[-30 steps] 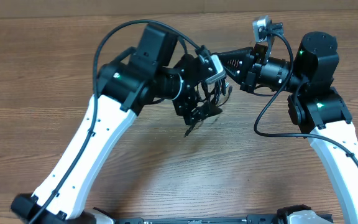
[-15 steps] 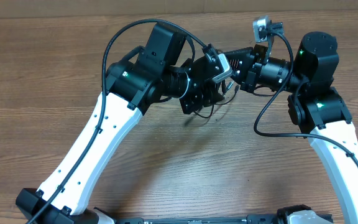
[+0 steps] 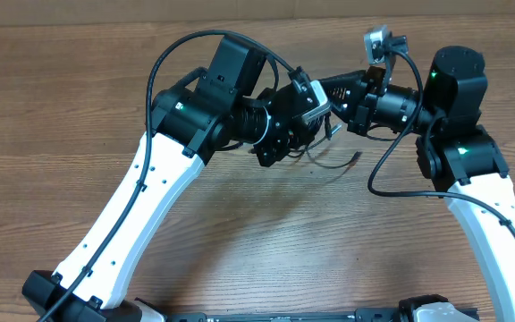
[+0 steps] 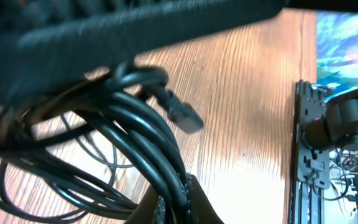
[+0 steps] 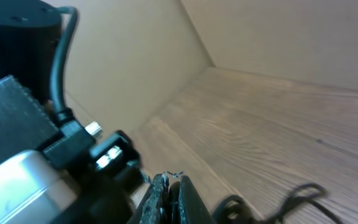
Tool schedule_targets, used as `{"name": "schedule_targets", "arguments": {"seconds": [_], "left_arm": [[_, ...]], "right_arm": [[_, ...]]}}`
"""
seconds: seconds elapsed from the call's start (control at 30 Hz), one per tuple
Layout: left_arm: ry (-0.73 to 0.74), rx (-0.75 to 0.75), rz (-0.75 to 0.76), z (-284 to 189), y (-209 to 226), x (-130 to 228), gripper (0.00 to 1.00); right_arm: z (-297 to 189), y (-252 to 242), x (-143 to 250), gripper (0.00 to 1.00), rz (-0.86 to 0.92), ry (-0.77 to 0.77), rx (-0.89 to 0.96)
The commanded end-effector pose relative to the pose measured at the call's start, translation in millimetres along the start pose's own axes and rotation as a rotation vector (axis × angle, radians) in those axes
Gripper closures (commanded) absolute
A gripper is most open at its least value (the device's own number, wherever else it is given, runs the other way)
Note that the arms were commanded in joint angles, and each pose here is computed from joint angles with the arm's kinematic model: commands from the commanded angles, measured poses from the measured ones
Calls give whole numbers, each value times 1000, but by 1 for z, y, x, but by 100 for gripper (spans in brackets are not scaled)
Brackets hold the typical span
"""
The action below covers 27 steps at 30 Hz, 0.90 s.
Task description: Untangle cables
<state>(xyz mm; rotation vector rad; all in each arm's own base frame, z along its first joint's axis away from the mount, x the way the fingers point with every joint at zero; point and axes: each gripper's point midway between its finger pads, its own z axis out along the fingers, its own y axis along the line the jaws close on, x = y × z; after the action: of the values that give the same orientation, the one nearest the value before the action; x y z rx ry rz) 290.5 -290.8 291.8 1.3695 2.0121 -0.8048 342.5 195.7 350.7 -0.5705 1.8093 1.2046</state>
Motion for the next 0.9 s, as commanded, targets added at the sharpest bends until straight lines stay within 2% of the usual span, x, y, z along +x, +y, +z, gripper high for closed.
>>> {"name": "schedule_targets", "arguments": {"seconds": [0.0, 0.1, 0.4, 0.73, 0.87], "left_arm": [[41, -31, -27, 3, 7, 9, 96], [45, -36, -41, 0, 10, 12, 96], [38, -53, -51, -6, 16, 13, 96], [39, -52, -53, -6, 16, 13, 96], [39, -52, -52, -6, 16, 13, 96]], "right_arm": [[-11, -11, -11, 96, -140, -25, 78], [-16, -24, -4, 96, -213, 2, 134], [-30, -62, 5, 96, -281, 52, 330], [-49, -101, 8, 96, -521, 162, 569], [-52, -105, 10, 96, -511, 172, 595]]}}
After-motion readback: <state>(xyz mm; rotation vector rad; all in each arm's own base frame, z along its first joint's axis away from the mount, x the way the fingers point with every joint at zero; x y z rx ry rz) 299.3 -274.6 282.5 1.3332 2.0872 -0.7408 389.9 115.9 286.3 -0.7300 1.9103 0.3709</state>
